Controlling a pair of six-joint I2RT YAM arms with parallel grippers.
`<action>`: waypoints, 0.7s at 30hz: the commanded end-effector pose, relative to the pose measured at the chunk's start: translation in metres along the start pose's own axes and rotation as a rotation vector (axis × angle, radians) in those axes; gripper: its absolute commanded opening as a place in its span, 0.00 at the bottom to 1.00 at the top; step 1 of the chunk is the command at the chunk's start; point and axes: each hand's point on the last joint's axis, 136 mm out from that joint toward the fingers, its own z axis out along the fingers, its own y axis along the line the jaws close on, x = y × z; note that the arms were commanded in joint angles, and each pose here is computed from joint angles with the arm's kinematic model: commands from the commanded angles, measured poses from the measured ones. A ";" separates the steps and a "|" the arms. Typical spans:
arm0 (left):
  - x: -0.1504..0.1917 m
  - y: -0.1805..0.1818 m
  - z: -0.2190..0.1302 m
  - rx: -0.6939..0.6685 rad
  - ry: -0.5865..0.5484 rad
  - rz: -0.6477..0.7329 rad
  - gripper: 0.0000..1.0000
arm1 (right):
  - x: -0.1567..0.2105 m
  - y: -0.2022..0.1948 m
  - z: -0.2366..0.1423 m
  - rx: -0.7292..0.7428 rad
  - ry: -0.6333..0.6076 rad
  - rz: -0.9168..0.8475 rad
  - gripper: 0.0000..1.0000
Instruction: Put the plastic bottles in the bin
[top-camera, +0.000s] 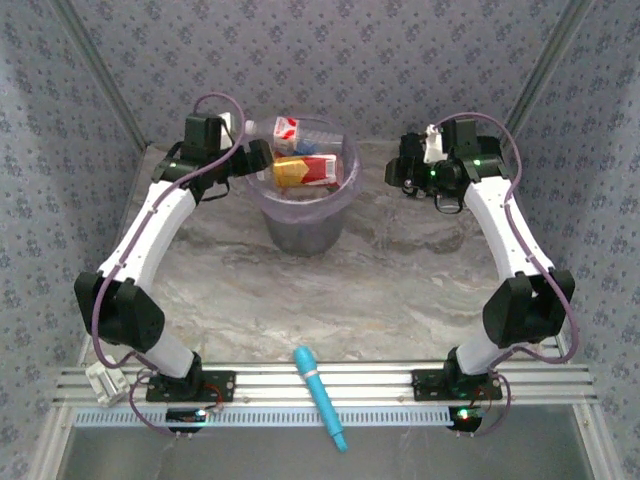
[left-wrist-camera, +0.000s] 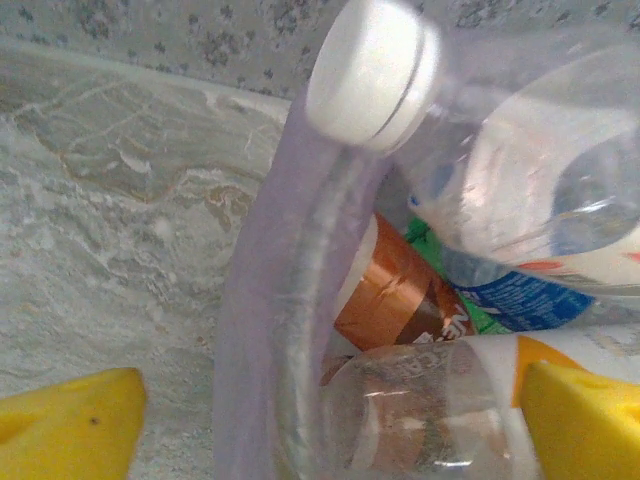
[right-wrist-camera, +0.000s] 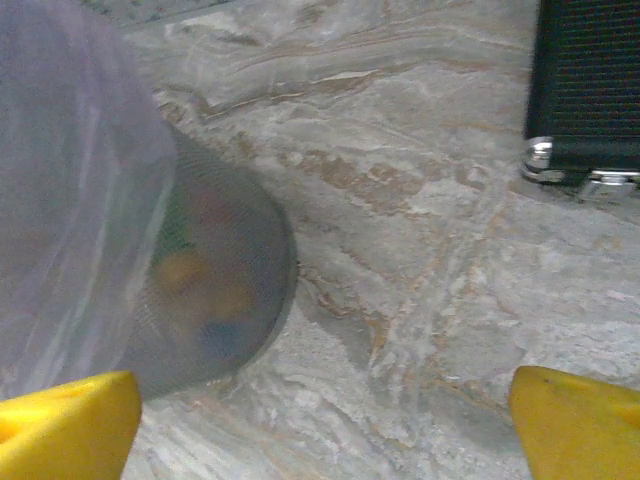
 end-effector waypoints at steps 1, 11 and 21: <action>-0.035 -0.015 -0.057 0.027 -0.124 0.117 1.00 | 0.007 -0.035 -0.008 0.148 -0.017 0.010 1.00; -0.008 0.125 -0.122 -0.338 -0.327 -0.025 1.00 | 0.034 -0.117 0.004 0.453 -0.212 -0.041 1.00; 0.092 0.228 -0.057 -0.586 -0.389 0.035 1.00 | 0.082 -0.175 0.048 0.648 -0.287 -0.027 1.00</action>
